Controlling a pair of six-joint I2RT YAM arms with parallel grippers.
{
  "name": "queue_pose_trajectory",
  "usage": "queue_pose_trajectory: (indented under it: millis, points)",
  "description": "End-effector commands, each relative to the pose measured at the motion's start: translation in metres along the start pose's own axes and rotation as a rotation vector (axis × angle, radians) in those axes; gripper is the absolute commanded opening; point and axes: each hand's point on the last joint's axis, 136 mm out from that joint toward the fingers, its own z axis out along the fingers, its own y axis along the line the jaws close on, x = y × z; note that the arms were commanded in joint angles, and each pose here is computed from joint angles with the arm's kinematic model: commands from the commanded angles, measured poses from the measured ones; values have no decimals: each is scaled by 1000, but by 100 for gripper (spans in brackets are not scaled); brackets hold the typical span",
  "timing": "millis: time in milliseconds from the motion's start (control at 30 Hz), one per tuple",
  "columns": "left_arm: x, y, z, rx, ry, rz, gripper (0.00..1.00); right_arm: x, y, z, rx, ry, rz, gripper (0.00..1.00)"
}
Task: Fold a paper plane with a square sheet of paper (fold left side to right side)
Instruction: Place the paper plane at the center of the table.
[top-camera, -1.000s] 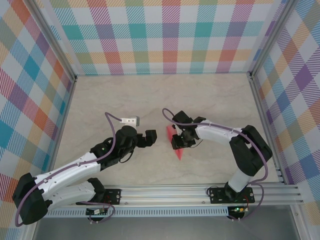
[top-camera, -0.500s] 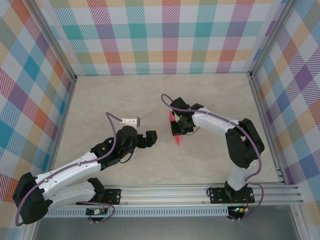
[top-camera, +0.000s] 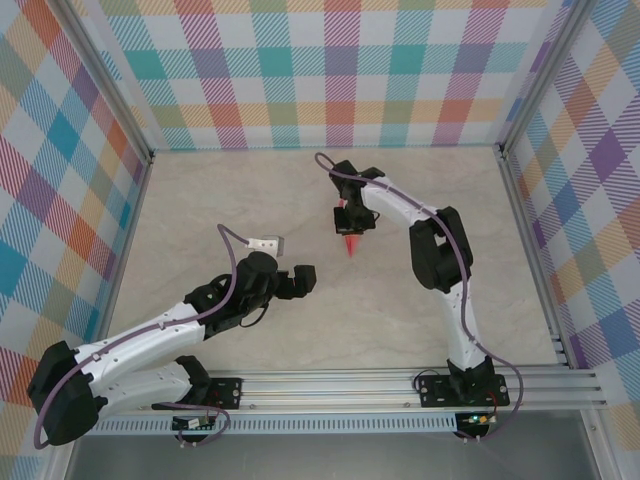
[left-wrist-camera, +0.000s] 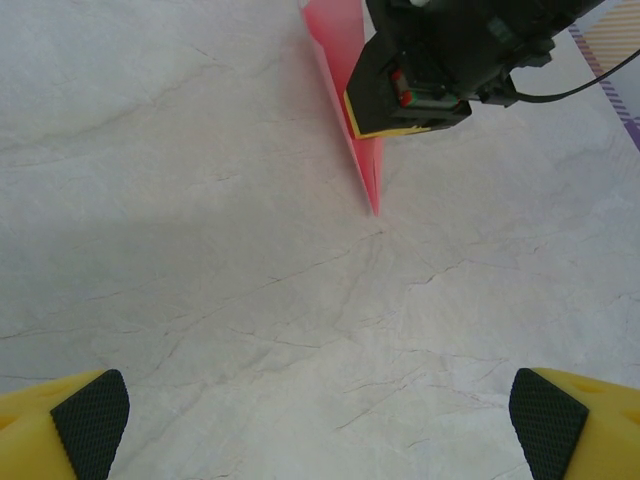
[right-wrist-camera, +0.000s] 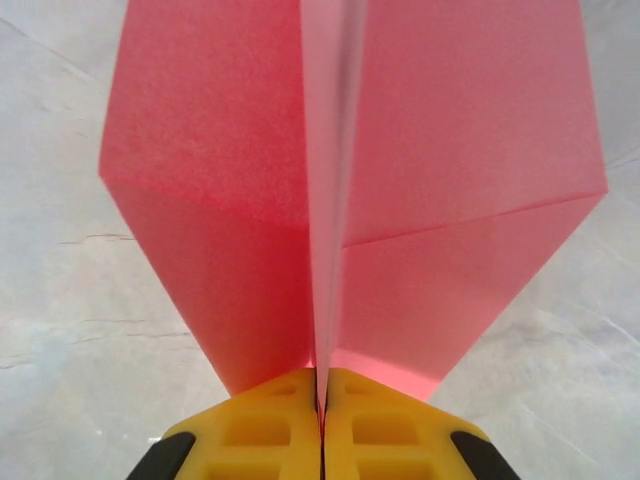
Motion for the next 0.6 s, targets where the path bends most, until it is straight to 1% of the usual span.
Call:
queue_pose_trajectory:
  millis: [0, 100, 267, 467, 567]
  points:
    - [-4, -4, -3, 0, 0, -3, 100, 10, -8, -3, 41, 61, -8, 6]
    - [-4, -3, -2, -5, 1, -1, 100, 13, -9, 3, 49, 78, -11, 7]
    - [-2, -2, -1, -10, 9, 0, 100, 16, -10, 9, 53, 95, -15, 12]
    - [-3, -1, -1, -25, 13, 6, 100, 13, -6, -11, 23, 67, -18, 22]
    - [-3, 8, 0, -89, 29, 27, 100, 12, -5, -27, 13, 46, -22, 25]
